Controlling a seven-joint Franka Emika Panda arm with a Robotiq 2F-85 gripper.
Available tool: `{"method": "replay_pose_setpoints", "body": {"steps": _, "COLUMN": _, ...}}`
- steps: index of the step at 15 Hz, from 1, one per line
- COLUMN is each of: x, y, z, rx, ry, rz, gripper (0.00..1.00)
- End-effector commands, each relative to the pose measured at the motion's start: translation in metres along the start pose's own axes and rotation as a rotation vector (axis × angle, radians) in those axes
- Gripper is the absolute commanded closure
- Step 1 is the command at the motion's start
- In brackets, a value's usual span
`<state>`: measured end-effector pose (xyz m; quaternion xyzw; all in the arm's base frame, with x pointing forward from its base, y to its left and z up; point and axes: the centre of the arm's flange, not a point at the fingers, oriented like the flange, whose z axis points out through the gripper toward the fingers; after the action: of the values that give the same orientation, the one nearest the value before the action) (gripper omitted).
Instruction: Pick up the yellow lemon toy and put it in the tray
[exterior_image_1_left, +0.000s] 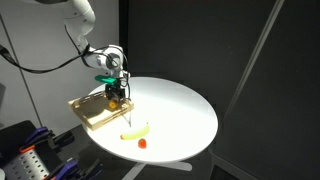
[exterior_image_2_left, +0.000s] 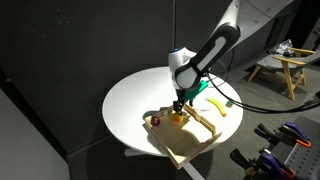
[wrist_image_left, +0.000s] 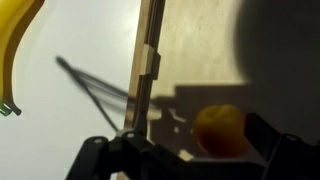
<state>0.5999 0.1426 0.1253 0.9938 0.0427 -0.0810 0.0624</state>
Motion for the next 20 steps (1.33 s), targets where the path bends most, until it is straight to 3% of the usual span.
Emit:
{"method": "replay_pose_setpoints", "body": {"steps": 1, "x": 0.002, "y": 0.004, "z": -0.003, "rx": 0.0, "ry": -0.022, "rz": 0.027, "gripper": 0.0}}
{"method": "replay_pose_setpoints", "body": {"steps": 9, "x": -0.038, "y": 0.047, "z": -0.028, "rx": -0.003, "ry": -0.085, "rz": 0.068, "gripper": 0.0}}
{"method": "replay_pose_setpoints", "body": {"steps": 20, "x": -0.113, "y": 0.113, "z": -0.086, "rx": 0.03, "ry": -0.053, "rz": 0.166, "gripper": 0.0}}
